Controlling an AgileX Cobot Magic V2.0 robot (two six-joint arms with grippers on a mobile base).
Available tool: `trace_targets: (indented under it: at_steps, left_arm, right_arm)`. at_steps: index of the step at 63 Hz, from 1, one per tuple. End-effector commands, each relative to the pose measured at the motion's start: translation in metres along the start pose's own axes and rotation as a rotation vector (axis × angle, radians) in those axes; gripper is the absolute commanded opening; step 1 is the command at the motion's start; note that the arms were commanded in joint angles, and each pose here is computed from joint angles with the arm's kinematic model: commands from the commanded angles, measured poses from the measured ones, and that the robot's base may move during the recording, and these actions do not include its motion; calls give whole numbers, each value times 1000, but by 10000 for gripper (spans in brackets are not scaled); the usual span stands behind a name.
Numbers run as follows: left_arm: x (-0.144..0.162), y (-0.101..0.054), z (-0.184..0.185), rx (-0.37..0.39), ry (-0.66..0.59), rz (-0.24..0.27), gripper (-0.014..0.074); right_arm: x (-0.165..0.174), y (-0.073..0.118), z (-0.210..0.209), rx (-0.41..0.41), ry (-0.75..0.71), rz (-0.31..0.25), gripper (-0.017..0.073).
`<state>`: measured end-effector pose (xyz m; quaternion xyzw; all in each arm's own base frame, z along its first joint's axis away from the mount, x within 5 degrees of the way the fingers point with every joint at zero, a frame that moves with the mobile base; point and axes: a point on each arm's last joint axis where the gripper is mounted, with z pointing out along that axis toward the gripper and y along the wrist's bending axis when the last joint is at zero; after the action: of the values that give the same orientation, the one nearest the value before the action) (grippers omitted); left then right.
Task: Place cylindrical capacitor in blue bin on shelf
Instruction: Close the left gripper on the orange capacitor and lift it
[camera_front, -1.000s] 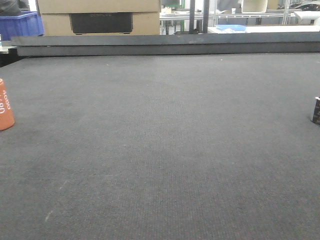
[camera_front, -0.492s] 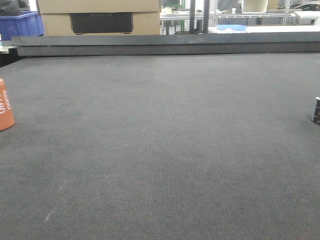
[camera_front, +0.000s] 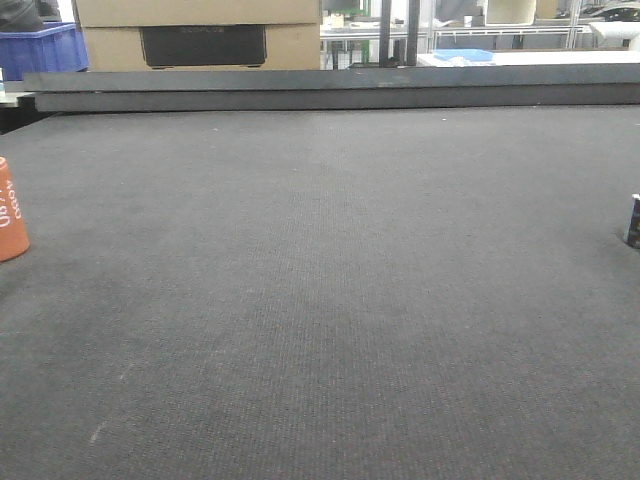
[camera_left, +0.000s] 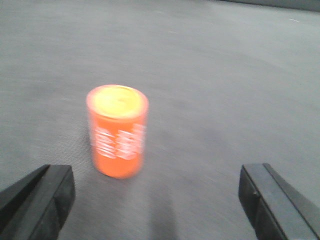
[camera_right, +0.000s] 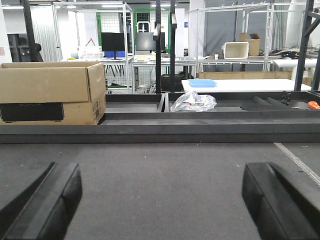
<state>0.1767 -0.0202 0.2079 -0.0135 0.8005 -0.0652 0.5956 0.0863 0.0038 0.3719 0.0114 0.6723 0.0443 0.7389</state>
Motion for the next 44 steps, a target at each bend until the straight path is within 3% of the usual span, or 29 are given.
trace_targets:
  at_steps: [1, 9, 15, 18, 28, 44]
  left_arm:
    - [0, 8, 12, -46, -64, -12, 560]
    - [5, 13, 31, -68, -63, -2, 560]
    - [9, 8, 48, -5, -14, 79, 560]
    - [9, 7, 57, 6, 1, 94, 560]
    - [8, 12, 82, -44, 4, 39, 560]
    - [16, 14, 107, -60, 26, 27, 560]
  right_arm:
    - [-3, 0, 1, 0, -14, -13, 557]
    - [-3, 0, 1, 0, -14, -13, 557]
    - [-3, 0, 1, 0, -14, -13, 557]
    - [-3, 0, 1, 0, -14, -13, 557]
    - [-3, 0, 1, 0, -14, -13, 557]
    - [-3, 0, 1, 0, -14, -13, 557]
